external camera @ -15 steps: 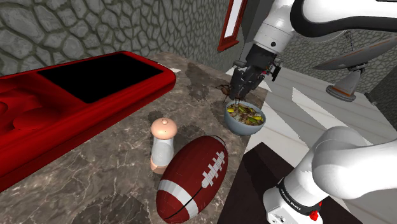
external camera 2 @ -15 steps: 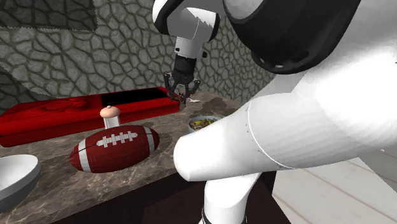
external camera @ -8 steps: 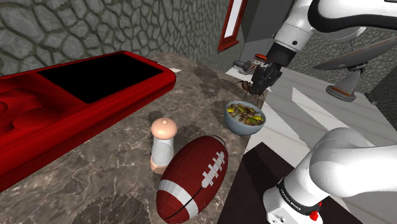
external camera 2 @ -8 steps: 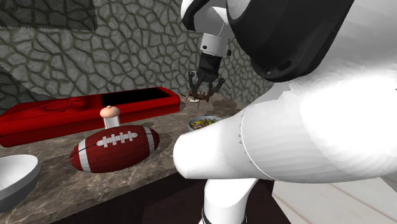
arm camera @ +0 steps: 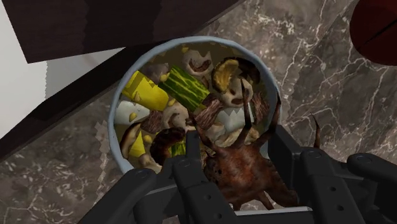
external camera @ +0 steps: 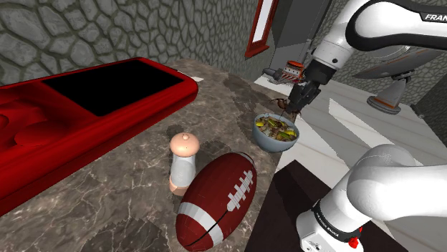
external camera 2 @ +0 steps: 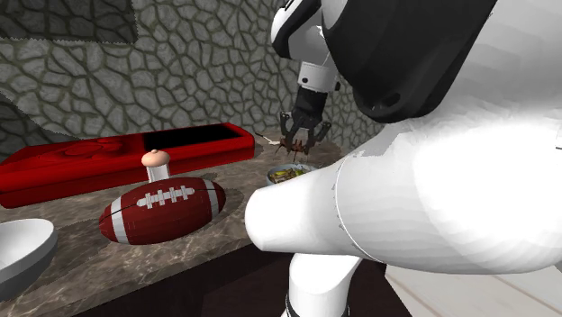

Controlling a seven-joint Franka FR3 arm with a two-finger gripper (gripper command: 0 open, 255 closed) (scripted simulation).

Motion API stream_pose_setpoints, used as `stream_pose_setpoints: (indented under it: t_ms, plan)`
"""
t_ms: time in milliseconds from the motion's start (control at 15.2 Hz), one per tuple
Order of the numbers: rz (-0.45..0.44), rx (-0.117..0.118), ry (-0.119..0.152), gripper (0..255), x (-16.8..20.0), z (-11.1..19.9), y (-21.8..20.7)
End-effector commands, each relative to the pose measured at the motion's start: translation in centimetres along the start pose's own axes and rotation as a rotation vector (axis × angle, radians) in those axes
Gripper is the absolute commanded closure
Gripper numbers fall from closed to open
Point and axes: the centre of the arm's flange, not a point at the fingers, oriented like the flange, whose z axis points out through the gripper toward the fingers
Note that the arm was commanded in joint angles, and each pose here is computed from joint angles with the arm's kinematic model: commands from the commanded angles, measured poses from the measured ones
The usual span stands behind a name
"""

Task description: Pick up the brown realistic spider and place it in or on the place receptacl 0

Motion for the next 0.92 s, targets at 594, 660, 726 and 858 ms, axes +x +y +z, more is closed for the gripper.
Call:
stream_pose_setpoints:
  t_ms: [594,660,726,858]
  plan:
    - [0.0,0.0,0.0,255,-0.1,5.2,1.1]
    - [0.0,0.0,0.0,255,0.0,5.2,1.1]
    - [0.0,0.0,0.0,255,0.0,5.2,1.1]
    - [0.0,0.0,0.0,255,0.0,5.2,1.1]
